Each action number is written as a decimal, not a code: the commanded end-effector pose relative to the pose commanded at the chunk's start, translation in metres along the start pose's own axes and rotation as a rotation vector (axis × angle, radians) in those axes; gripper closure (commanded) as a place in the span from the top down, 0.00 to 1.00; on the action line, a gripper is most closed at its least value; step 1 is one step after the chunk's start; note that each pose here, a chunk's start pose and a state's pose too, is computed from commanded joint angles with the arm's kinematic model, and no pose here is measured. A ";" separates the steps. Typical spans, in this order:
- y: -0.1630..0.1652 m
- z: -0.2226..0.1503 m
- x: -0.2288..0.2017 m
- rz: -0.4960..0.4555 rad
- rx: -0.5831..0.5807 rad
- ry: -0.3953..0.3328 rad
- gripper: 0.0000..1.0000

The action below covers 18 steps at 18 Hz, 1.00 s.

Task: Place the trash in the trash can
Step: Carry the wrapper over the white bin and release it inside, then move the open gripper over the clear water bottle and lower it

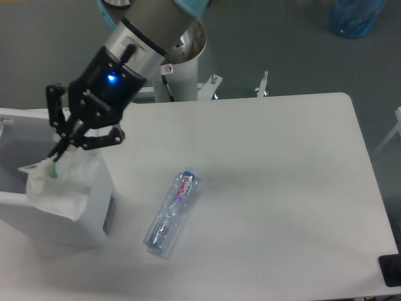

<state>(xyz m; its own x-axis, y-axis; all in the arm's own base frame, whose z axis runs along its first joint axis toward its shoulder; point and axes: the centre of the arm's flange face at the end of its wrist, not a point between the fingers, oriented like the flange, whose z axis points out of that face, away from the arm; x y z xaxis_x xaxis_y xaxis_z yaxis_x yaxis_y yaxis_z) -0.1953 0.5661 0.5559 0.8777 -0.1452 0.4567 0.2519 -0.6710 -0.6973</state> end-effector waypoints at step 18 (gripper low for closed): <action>0.002 -0.017 -0.077 0.097 0.022 -0.077 1.00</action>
<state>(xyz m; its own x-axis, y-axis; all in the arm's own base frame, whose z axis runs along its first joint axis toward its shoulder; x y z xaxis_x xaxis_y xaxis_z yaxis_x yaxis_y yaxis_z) -0.2696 0.5640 0.5283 0.9269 -0.1520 0.3432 0.1722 -0.6403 -0.7486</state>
